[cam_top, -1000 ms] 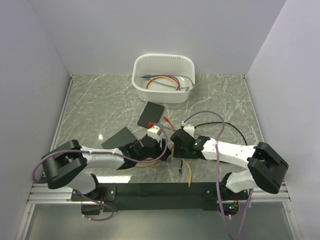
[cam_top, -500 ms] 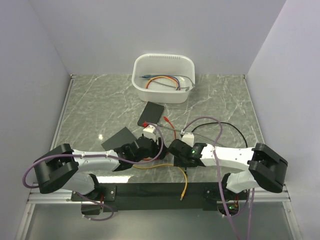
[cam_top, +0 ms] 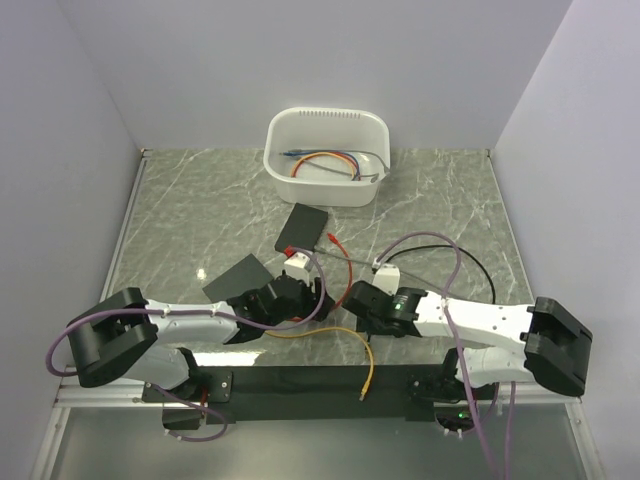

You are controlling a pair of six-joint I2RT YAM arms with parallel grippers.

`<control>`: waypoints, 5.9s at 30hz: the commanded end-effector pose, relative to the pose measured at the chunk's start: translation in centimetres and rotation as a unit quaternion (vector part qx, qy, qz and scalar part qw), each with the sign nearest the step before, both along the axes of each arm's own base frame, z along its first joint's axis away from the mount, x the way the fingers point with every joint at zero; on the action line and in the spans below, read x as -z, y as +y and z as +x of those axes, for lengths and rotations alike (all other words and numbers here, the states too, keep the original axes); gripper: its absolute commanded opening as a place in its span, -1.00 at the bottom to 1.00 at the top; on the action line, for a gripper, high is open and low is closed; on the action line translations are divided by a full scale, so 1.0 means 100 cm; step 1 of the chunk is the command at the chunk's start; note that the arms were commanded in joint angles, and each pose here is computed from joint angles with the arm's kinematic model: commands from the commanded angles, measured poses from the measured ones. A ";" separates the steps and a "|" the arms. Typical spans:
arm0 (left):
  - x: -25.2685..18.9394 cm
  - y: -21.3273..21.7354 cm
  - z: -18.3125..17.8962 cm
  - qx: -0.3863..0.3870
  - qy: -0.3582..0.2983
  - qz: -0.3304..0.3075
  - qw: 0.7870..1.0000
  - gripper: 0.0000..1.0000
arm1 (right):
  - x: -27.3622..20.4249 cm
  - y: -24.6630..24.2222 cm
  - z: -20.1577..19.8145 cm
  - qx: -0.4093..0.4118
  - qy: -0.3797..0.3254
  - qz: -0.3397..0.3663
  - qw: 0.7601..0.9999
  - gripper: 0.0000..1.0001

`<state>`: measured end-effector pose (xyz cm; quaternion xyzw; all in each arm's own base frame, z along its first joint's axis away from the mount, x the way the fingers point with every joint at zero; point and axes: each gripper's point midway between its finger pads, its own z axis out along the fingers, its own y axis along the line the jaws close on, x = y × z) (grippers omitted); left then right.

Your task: Insert the plug into the switch port

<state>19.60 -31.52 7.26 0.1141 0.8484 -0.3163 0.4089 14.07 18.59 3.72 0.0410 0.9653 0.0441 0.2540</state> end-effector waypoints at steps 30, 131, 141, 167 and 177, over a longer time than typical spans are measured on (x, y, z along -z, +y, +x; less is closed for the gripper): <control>-0.054 0.028 0.002 -0.049 -0.046 -0.034 0.997 0.34 | -0.041 -0.021 0.103 0.069 -0.080 -0.032 0.994 -1.00; -0.158 0.045 -0.079 0.151 0.127 -0.155 0.968 -0.94 | -0.253 0.086 0.009 -0.381 -0.416 0.180 0.805 0.25; -0.194 0.052 -0.096 0.178 0.148 -0.192 0.954 -0.92 | -0.233 0.118 -0.011 -0.438 -0.397 0.151 0.792 0.23; -0.192 0.059 -0.096 0.165 0.149 -0.191 0.956 -0.92 | -0.236 0.147 -0.013 -0.469 -0.409 0.108 0.775 0.03; -0.195 0.061 -0.098 0.165 0.145 -0.197 0.956 -0.92 | -0.225 0.157 -0.016 -0.480 -0.400 0.109 0.773 -0.32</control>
